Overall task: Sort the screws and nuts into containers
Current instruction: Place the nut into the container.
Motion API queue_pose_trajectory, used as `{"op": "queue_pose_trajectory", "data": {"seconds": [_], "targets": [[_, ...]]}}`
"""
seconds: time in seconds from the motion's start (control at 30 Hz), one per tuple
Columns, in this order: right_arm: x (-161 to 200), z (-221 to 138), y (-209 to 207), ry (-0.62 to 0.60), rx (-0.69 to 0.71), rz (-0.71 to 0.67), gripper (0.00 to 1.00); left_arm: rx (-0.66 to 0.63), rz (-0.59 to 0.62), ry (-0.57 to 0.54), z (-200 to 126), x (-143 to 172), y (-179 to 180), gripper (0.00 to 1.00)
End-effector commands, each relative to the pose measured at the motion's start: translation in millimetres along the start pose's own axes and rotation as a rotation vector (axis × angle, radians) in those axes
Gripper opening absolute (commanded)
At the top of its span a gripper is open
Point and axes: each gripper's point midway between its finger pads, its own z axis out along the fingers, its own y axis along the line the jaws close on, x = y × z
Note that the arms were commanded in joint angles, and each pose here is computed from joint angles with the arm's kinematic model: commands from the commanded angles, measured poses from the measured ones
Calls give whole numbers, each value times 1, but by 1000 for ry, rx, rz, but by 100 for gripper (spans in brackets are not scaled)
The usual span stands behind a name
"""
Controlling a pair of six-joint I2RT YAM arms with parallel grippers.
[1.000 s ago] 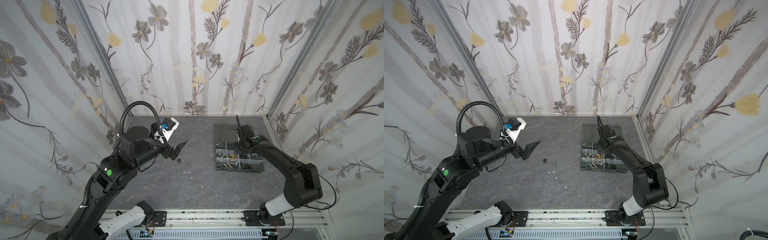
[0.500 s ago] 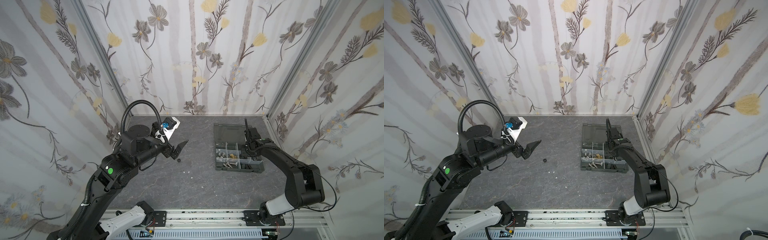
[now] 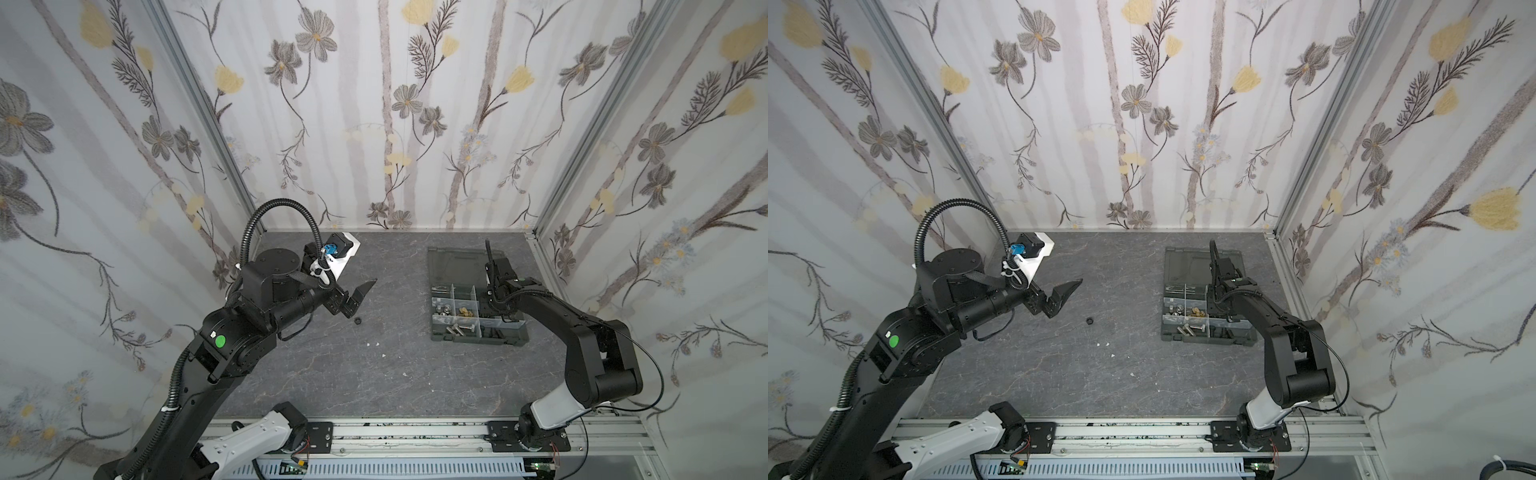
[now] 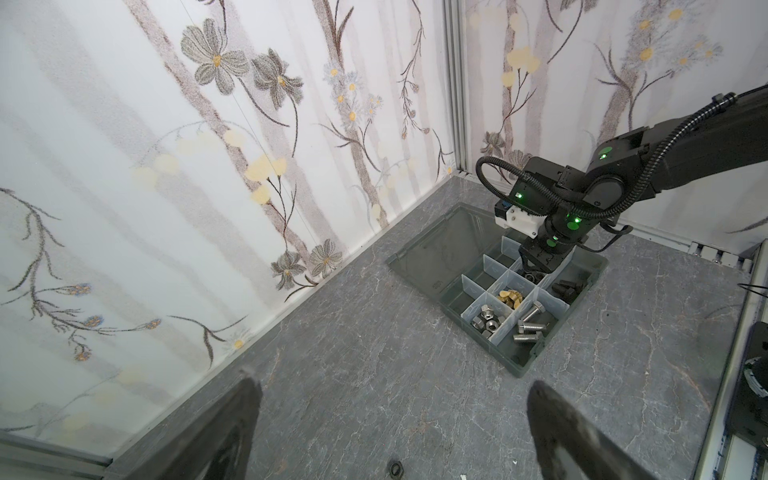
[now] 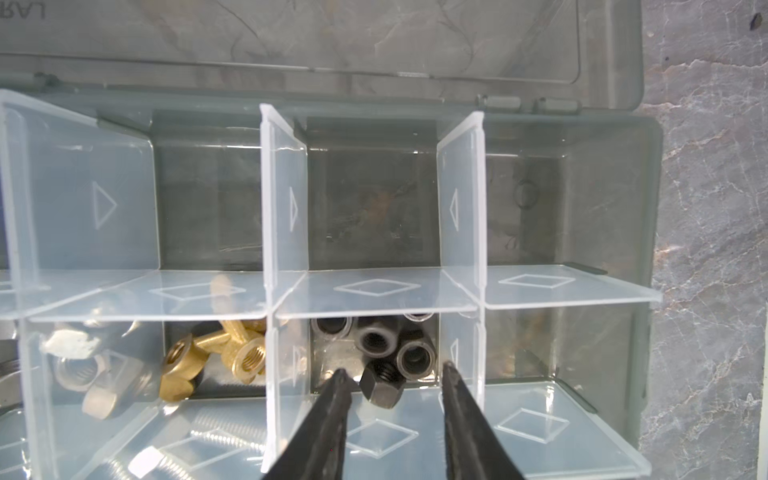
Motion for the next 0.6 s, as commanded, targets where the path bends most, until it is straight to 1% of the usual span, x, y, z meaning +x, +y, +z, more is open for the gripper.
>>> {"op": "queue_pose_trajectory", "data": {"seconds": [0.0,0.1,0.17,0.23,0.4,0.57], "targets": [[-8,-6,-1,-21,9,-8,40,-3,9,-16,-1,-5,1,100],[-21,-20,8,-55,20,-41,39,-2,9,-19,-2,-6,1,100],[-30,-33,27,-79,25,-99,40,0,9,-20,-1,-5,0,100],[-35,-36,59,-66,1,-154,41,0,11,-21,0,-6,1,100],[-42,-49,161,-101,-103,-296,42,9,11,-22,0,-8,-1,100],[-29,-42,258,-92,-192,-449,45,10,13,-32,-3,-9,-1,100]]}}
